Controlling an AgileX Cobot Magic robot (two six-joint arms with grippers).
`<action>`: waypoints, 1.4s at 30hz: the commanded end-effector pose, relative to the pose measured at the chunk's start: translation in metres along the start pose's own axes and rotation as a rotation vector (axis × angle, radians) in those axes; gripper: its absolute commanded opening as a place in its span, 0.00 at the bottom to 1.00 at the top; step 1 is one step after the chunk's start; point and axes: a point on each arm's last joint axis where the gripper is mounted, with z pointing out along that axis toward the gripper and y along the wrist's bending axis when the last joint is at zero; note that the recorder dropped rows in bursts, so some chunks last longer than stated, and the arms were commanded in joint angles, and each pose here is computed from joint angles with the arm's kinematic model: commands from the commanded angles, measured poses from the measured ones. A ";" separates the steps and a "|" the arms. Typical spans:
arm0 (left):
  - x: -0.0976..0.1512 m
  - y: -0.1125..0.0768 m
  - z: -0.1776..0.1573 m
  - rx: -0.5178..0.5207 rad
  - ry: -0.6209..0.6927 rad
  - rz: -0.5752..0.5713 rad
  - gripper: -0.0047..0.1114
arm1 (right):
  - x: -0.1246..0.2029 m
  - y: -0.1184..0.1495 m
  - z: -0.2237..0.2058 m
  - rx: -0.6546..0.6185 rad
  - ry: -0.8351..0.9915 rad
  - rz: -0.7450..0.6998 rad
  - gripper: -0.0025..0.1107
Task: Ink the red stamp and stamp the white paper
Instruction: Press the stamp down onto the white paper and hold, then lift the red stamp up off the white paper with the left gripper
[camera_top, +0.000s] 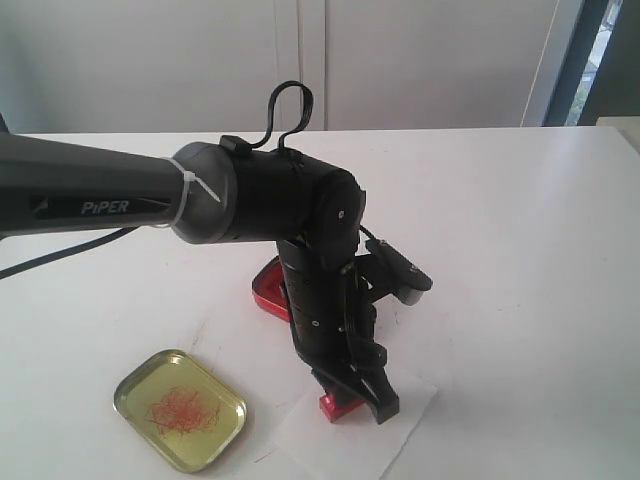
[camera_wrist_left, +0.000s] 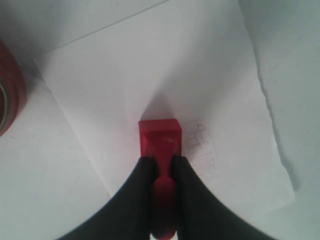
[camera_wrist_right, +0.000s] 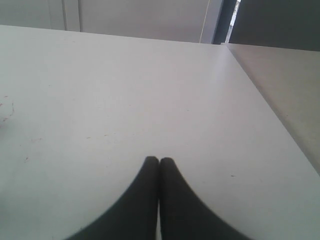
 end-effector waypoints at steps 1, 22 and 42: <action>0.003 0.004 0.024 0.006 0.042 -0.013 0.04 | 0.000 0.000 0.000 0.000 -0.009 -0.010 0.02; -0.002 -0.002 -0.021 -0.014 -0.058 0.007 0.04 | 0.000 0.000 0.000 0.000 -0.009 -0.010 0.02; -0.001 -0.003 -0.033 -0.018 -0.081 0.011 0.04 | 0.000 0.000 0.000 0.000 -0.009 -0.010 0.02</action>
